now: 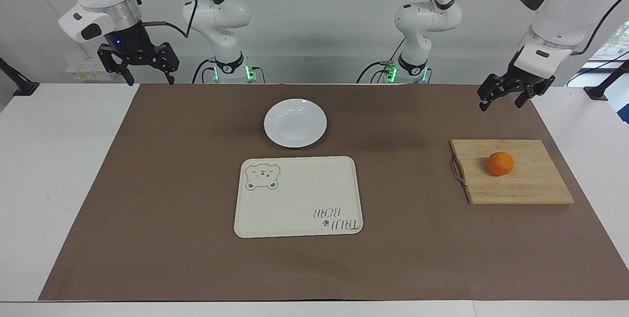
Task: Place orange and plate with both arms
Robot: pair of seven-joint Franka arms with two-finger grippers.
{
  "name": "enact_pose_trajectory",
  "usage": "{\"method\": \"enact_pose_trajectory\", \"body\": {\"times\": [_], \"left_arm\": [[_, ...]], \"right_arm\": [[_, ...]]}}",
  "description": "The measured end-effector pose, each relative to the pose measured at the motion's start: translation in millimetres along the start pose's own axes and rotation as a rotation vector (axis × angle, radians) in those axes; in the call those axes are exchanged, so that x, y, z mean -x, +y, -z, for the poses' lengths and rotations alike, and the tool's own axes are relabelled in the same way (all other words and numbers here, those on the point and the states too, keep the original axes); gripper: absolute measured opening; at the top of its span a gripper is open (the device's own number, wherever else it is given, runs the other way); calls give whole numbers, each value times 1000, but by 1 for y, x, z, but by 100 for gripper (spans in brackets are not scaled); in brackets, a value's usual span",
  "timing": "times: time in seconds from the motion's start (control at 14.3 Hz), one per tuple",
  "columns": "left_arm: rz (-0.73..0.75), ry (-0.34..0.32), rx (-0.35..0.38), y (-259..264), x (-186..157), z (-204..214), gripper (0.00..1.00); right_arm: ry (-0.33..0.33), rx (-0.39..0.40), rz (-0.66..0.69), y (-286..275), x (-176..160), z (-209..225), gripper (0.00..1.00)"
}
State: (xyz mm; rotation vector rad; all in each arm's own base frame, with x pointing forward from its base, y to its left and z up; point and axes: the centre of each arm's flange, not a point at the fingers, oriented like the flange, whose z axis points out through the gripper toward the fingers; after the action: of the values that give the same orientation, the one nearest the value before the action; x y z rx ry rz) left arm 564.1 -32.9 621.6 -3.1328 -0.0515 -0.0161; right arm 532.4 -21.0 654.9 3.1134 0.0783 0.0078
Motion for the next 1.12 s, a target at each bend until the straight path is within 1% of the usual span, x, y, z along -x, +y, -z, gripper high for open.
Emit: {"method": "enact_pose_trajectory", "body": {"times": [0.28, 1.12], "left_arm": [[0, 0, 0, 0, 0, 0, 100], [0, 0, 0, 0, 0, 0, 100]], "right_arm": [[-21, -2, 6, -4, 2, -2, 100], [-23, -2, 7, -4, 2, -2, 100]]}}
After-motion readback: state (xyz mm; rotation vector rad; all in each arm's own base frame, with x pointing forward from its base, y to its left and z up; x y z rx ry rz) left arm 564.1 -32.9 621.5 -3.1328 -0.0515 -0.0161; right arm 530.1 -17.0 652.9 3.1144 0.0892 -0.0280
